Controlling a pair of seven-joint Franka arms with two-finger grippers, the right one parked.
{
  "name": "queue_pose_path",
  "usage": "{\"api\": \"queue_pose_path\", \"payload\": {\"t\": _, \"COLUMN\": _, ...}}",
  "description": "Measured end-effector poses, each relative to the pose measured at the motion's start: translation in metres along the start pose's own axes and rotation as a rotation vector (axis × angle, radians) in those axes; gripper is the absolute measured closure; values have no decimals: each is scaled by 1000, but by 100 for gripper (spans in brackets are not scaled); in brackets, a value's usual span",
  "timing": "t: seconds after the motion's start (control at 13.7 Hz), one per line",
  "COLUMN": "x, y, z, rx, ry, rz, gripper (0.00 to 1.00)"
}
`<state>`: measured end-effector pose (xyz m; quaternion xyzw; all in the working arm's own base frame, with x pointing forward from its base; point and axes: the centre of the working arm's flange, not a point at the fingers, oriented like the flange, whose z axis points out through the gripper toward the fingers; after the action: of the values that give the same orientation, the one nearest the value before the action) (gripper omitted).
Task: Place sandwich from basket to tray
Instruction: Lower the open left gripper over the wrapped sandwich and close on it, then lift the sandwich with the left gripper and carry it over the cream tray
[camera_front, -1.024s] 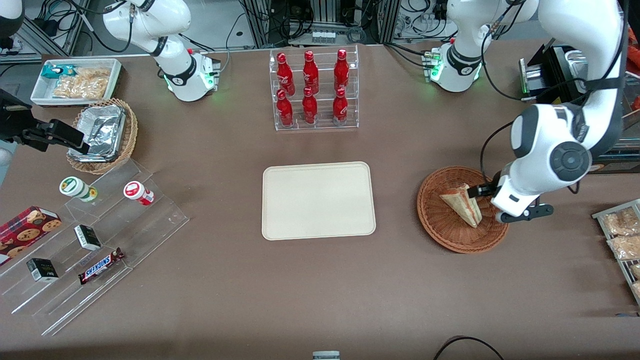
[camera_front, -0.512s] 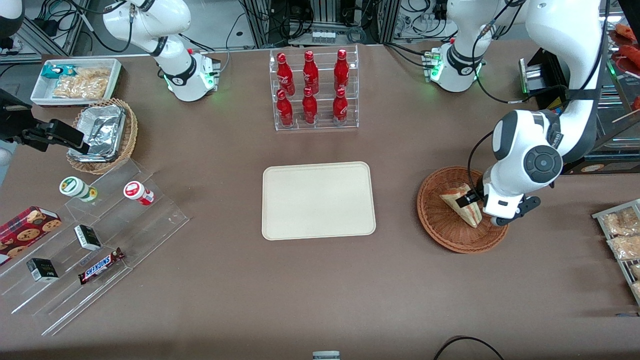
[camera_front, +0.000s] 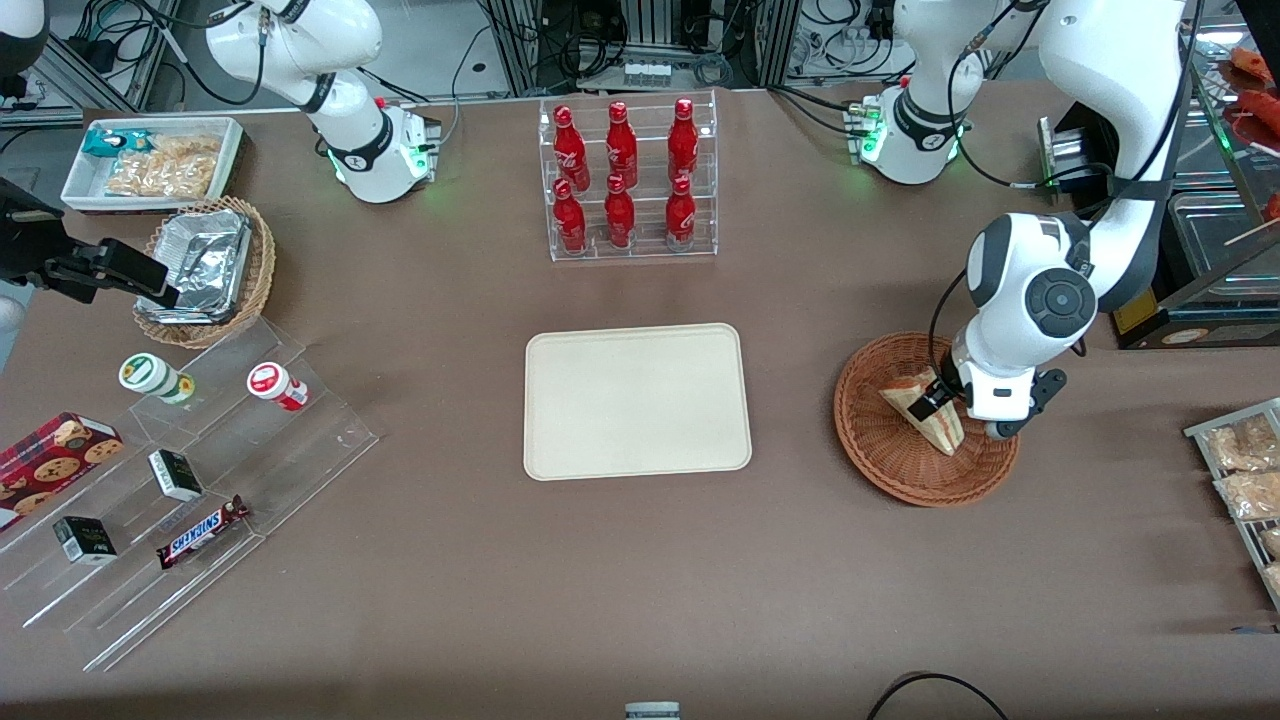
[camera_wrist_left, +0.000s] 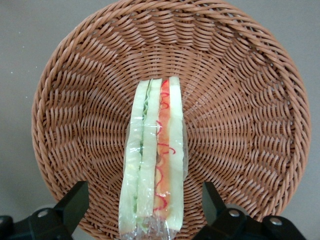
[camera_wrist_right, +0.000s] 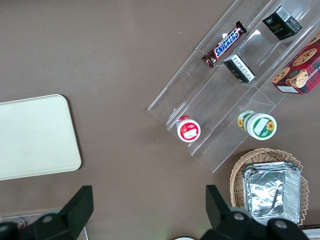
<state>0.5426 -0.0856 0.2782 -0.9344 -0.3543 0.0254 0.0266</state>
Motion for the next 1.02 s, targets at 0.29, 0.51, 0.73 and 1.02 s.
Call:
{"api": "queue_pose_path", "payload": {"t": 0.29, "x": -2, "y": -2, "z": 11, "rx": 6, "ry": -7, "rz": -37, "gripper": 0}}
{"api": "queue_pose_path", "payload": {"t": 0.51, "x": -3, "y": -3, "z": 25, "rx": 19, "ry": -19, "rz": -46, "gripper": 0}}
{"api": "queue_pose_path", "payload": {"t": 0.73, "x": -3, "y": -3, "z": 28, "rx": 21, "ry": -22, "rz": -76, "gripper": 14}}
{"api": "queue_pose_path", "payload": {"t": 1.02, "x": -6, "y": 6, "z": 22, "rx": 14, "ry": -14, "rz": -125, "gripper": 57}}
